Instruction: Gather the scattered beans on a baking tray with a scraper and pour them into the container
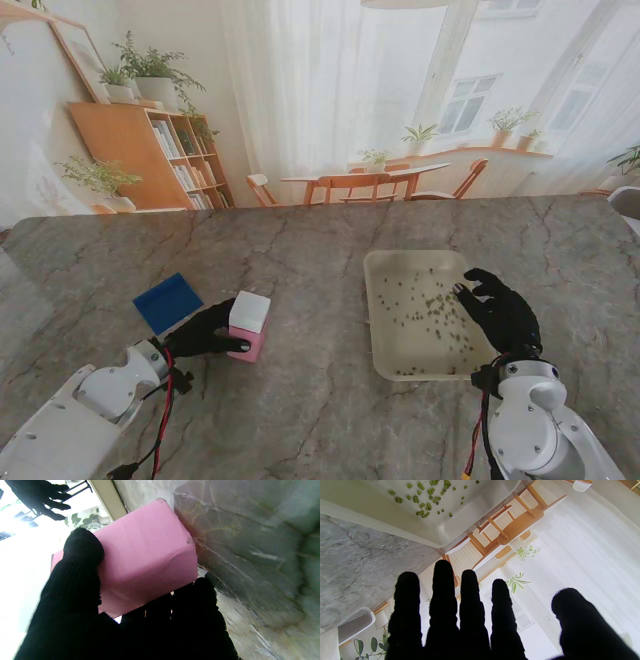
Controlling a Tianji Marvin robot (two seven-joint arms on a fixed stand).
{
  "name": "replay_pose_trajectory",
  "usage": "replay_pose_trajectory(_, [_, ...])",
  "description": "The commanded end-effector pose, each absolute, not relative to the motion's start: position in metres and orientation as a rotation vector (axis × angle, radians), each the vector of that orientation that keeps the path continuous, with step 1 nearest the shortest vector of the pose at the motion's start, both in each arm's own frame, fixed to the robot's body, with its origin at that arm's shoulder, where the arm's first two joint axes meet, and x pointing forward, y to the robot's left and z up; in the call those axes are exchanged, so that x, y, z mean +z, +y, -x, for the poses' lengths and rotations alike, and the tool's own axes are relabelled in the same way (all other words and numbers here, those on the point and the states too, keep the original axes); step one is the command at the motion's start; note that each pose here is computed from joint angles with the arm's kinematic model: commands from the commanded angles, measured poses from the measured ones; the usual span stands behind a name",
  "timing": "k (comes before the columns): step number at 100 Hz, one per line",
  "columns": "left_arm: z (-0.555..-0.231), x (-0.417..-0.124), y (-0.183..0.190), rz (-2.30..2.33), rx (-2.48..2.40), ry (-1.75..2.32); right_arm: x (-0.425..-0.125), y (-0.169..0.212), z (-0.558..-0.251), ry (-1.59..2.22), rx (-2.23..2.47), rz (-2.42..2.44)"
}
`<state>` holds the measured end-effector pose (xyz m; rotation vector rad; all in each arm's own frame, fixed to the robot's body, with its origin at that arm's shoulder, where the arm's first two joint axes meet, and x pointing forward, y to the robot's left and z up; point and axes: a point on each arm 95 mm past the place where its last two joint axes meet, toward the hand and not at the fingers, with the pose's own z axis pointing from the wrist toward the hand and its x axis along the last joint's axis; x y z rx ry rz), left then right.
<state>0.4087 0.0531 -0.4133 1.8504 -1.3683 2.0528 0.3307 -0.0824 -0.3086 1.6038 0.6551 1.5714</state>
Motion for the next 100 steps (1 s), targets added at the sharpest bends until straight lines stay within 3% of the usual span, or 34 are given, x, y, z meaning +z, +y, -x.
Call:
replay_pose_trajectory(1, [-0.403,-0.422,0.051,-1.875,2.028,-1.365,-0.310,-0.082,-0.329,0.660,1.565,-1.615])
replay_pose_trajectory(60, [-0.408,-0.399,0.044,-1.864,2.228,-1.281,-0.310,-0.083,-0.329,0.652,1.569,-1.614])
replay_pose_trajectory(100, [-0.419,-0.342,0.012,-1.744,2.469,-1.197,-0.304,-0.075,-0.326,0.638,1.630,-1.572])
